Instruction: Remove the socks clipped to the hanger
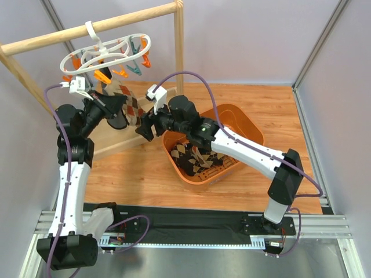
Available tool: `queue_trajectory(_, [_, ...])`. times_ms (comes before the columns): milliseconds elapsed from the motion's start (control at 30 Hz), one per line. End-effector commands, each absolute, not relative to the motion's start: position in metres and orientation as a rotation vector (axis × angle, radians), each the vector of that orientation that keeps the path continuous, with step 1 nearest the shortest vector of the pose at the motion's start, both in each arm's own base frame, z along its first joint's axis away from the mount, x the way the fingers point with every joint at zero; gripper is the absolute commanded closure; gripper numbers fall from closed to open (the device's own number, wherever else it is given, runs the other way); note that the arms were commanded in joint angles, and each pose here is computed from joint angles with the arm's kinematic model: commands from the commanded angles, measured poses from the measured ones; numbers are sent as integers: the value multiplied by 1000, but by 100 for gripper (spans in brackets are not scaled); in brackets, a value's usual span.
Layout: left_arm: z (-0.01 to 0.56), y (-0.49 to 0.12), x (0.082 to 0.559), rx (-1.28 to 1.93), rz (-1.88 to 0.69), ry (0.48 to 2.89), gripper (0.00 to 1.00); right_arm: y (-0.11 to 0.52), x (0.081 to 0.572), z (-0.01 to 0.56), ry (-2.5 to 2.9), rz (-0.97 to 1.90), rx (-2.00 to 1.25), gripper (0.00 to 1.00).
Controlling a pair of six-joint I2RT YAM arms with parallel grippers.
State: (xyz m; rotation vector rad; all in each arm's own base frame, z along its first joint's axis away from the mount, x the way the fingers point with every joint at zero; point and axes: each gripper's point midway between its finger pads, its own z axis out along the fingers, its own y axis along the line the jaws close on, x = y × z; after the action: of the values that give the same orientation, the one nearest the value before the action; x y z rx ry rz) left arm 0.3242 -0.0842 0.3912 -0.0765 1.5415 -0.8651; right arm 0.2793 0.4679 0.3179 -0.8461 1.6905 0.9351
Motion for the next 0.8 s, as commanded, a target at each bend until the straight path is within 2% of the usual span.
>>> queue_trajectory(0, [398,-94,319,-85,-920,1506,100,485,289,340,1583,924,-818,24])
queue_trajectory(67, [395,-101,320,-73,-945,1508,100,492,294,338,1575,897,-804,19])
queue_trajectory(233, [391,-108,323,-74,-976,1510,100,505,313,331,1591,840,-753,18])
queue_trajectory(333, [397,-113,321,-55,-998,1498,100,507,331,323,1622,775,-695,20])
queue_trajectory(433, [398,-119,318,-20,-1029,1503,99,511,337,321,1623,768,-672,29])
queue_trajectory(467, [400,-121,316,-5,-1037,1505,99,512,337,320,1623,773,-669,39])
queue_trajectory(533, [398,-122,316,-1,-1036,1525,98,514,337,322,1616,778,-667,51])
queue_trajectory(567, [402,-122,315,4,-1033,1525,97,514,336,323,1613,782,-668,63])
queue_trajectory(600, [401,-122,314,4,-1029,1539,95,515,334,323,1614,790,-678,68])
queue_trajectory(700, [408,-121,312,11,-1020,1536,86,513,330,327,1612,805,-694,95])
queue_trajectory(733, [407,-122,311,6,-1024,1546,80,513,328,327,1613,809,-703,100])
queue_trajectory(767, [410,-122,310,12,-1015,1546,73,512,327,328,1608,814,-710,100])
